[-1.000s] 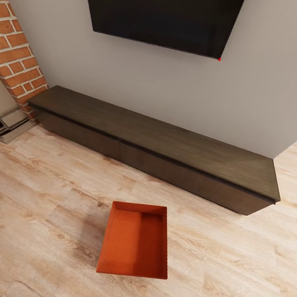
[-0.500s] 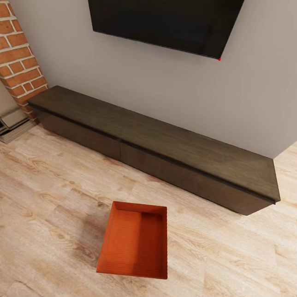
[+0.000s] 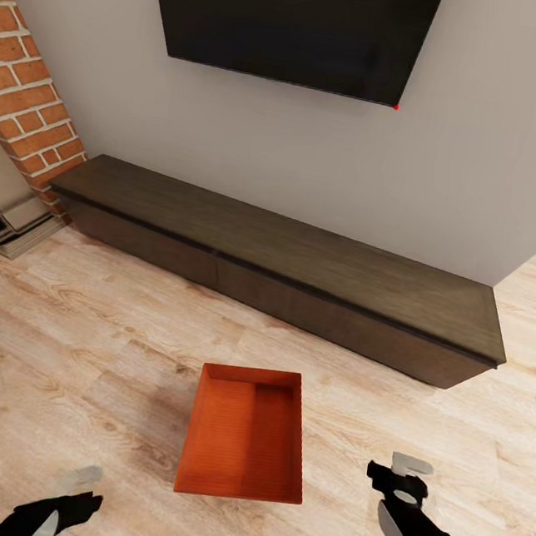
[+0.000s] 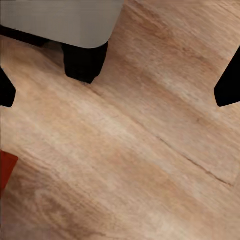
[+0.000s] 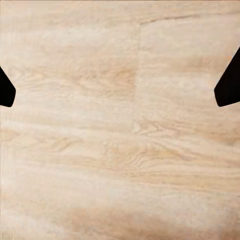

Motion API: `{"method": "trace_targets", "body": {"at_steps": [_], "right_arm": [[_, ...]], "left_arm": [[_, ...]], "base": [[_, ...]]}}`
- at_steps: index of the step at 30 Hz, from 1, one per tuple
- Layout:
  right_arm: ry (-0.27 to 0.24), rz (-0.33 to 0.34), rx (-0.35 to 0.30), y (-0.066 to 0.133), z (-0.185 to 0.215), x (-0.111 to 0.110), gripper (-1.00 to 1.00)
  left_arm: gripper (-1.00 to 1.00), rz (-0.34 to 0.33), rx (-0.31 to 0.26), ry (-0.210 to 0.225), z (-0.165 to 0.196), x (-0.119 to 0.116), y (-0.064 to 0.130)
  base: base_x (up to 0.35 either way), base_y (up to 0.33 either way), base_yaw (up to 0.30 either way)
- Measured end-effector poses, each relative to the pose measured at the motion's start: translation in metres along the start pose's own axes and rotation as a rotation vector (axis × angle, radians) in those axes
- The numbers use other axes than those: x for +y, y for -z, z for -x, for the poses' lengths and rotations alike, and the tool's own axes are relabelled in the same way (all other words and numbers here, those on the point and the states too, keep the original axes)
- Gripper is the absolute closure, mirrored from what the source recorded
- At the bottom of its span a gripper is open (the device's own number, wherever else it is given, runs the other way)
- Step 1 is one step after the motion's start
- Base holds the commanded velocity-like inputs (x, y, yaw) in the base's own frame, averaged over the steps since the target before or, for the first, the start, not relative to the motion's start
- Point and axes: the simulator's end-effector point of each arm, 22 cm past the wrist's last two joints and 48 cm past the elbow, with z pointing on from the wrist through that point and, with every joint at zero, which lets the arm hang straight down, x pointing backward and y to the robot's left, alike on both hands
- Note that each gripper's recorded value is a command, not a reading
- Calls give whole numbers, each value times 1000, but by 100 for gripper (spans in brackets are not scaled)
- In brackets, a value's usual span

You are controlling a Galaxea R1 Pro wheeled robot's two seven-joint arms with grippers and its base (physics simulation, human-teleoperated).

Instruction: Move the two storage containers from the living room to the garage. In the garage, place one container on the floor and stack the other container on top of it (either order is fine).

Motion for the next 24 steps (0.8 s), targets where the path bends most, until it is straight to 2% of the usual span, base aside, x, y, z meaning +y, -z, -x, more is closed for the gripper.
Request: {"method": "trace_targets", "body": {"at_steps": [2, 4, 7, 9, 11, 13, 15, 18, 22, 24], "right_arm": [[-20, 30, -19, 3, 14, 27, -100], [-38, 83, -26, 12, 25, 71, -100], [-54, 149, -20, 29, 26, 122, -100], [-59, 210, -17, 47, 26, 166, -100], [-56, 250, -19, 59, 27, 192, -100], [-54, 277, -31, 66, 29, 207, -100], [-52, 291, -47, 69, 32, 213, -100], [-41, 311, -88, 72, 37, 217, -100], [-23, 322, -78, 73, 24, 219, -100], [-12, 324, -62, 74, 14, 218, -100]], "left_arm": [[-100, -36, -11, 6, 13, -29, 0], [-100, -78, -10, 12, 20, -71, 1], [-100, -109, -9, 8, 24, -118, 4], [-100, -128, -14, -14, 28, -157, 10], [-100, -136, -23, -37, 29, -175, 14], [-100, -138, -36, -56, 31, -184, 16], [-100, -139, -52, -62, 34, -188, 17], [-100, -144, -107, -66, 46, -195, 19], [-100, -153, -138, -84, 52, -202, 22], [-100, -158, -155, -111, 54, -206, 23]], "base": [[0, 0, 0], [0, 0, 0], [0, 0, 0], [0, 0, 0], [0, 0, 0], [0, 0, 0], [0, 0, 0], [0, 0, 0], [0, 0, 0], [0, 0, 0]]}}
